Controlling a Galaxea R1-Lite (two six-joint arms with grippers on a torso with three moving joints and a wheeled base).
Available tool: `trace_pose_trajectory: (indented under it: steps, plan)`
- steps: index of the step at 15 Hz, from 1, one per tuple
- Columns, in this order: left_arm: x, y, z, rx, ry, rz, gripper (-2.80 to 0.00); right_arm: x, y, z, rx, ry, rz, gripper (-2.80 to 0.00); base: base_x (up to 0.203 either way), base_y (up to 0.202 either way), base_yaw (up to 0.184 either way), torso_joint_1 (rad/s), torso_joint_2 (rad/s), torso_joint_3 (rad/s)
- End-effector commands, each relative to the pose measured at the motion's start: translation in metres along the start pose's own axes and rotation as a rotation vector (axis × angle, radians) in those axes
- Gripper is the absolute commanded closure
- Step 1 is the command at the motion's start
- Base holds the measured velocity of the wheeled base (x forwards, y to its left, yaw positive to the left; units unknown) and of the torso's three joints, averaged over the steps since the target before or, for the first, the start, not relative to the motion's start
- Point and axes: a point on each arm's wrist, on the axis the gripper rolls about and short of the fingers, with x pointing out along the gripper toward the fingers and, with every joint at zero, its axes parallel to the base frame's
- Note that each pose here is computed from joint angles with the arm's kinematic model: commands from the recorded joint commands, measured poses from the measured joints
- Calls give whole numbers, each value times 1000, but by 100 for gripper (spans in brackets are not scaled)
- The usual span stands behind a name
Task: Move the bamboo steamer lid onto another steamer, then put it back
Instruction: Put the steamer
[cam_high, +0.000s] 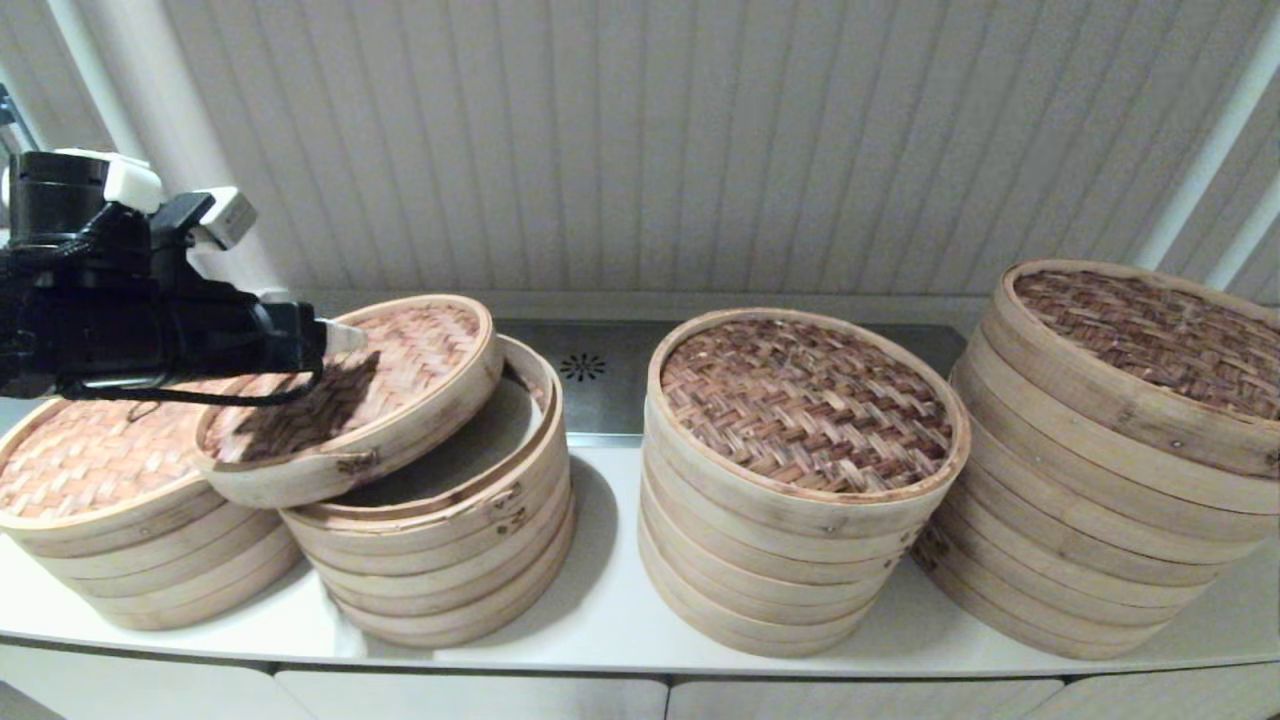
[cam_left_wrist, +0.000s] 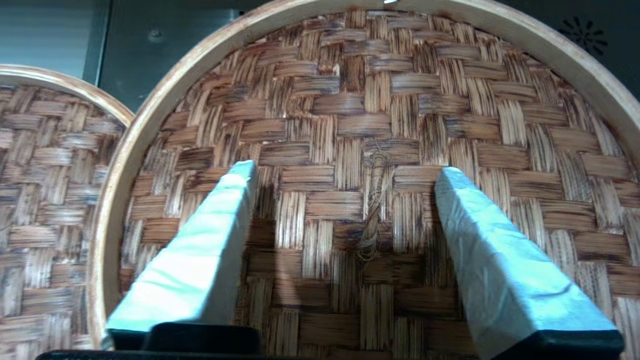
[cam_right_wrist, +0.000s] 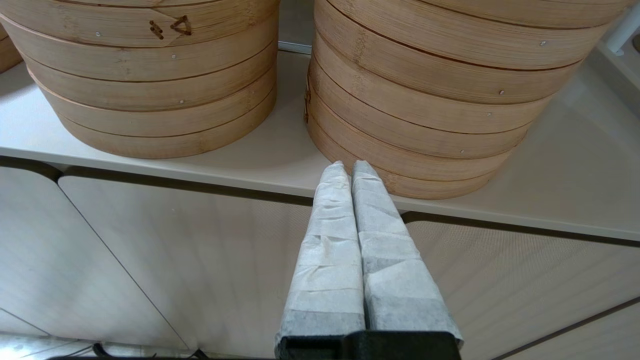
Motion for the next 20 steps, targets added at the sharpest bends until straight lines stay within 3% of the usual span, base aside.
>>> trace_pose_trajectory:
  steps: [1,7,9,16,17,20]
  plan:
    - [4,0,-6,-5,16,-8,-280,0,0,0,-2,-4,2,0,0,0,0,0,0,0]
    - [2,-1,-14,-54,10,-68,-280,0,0,0,-2,-4,1,0,0,0,0,0,0,0]
    - [5,0,-16,-98,23,-94,-280,0,0,0,0,-4,1,0,0,0,0,0,0,0]
    - [18,9,-16,-124,-18,-74,-280,0,0,0,-2,-4,1,0,0,0,0,0,0,0]
    - [18,14,-16,-131,-17,-61,0,0,0,0,-2,-4,1,0,0,0,0,0,0,0]
    - [19,22,-19,-153,-9,-39,0,0,0,0,-2,-4,2,0,0,0,0,0,0,0]
